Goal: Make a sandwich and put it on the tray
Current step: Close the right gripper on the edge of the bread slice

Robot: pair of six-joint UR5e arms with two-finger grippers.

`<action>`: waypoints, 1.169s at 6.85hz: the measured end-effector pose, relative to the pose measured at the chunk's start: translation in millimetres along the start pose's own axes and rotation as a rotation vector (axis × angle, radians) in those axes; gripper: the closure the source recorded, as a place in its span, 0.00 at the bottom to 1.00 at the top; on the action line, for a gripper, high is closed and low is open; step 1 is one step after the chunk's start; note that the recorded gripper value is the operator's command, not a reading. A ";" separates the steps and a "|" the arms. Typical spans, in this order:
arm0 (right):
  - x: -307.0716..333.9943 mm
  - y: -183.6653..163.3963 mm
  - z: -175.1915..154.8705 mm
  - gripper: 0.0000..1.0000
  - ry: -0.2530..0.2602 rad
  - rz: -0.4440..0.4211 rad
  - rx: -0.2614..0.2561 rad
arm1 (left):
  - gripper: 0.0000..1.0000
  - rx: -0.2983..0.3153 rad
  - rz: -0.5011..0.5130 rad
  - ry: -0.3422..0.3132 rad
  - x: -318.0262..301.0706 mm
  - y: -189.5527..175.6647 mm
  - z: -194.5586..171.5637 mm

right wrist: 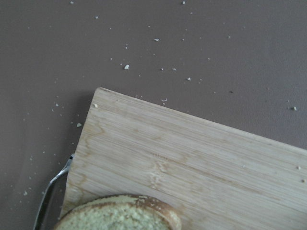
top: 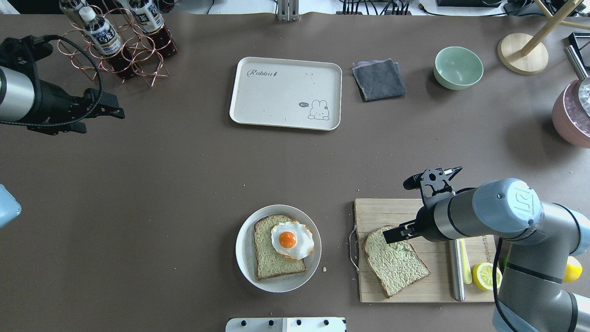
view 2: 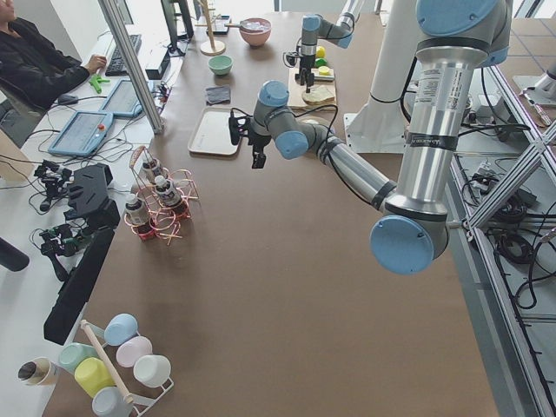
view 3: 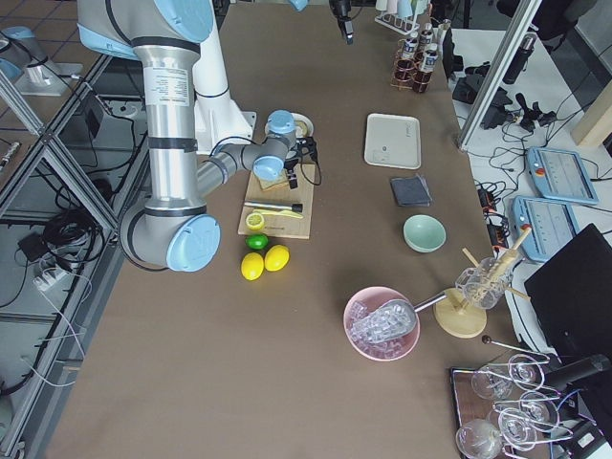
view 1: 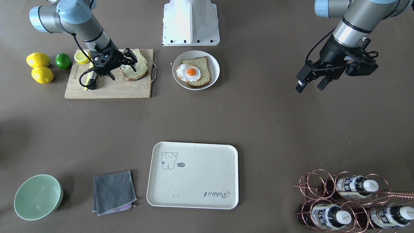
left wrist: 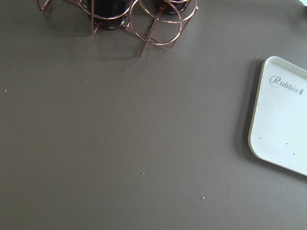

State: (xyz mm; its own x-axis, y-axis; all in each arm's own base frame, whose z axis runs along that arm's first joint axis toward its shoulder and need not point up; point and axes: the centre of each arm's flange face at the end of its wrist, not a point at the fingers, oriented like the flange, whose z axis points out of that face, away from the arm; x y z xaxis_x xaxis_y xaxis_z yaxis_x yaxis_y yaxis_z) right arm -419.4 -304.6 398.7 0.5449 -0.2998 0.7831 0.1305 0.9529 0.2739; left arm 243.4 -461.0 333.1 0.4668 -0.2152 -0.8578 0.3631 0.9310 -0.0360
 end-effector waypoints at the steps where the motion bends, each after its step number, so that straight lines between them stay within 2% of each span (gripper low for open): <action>1: 4.8 5.8 0.9 0.17 -0.004 -0.001 -0.002 | 0.02 0.000 0.001 0.000 0.3 0.0 -0.1; 2: 10.7 12.2 1.5 0.31 -0.008 -0.001 -0.004 | 0.02 0.000 0.002 0.001 0.6 0.0 -0.1; 3: 14.2 16.3 1.5 0.39 -0.011 0.000 -0.005 | 0.02 0.000 0.001 0.001 0.6 0.0 -0.1; 7: 8.9 21.2 -2.2 0.47 -0.028 0.002 -0.008 | 0.03 -0.001 0.000 -0.001 0.7 -0.8 1.4; 8: 7.5 22.5 -1.3 0.53 -0.029 0.007 -0.009 | 0.03 -0.001 -0.001 -0.003 0.4 -1.1 2.0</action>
State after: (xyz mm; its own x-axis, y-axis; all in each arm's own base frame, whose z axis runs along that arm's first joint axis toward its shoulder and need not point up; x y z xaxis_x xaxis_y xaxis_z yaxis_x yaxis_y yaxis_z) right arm -411.3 -285.3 410.0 0.5220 -0.2943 0.8005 0.1346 0.9553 0.2634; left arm 244.9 -462.7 333.8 0.4687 -0.2166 -0.8564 0.3624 0.9313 -0.0372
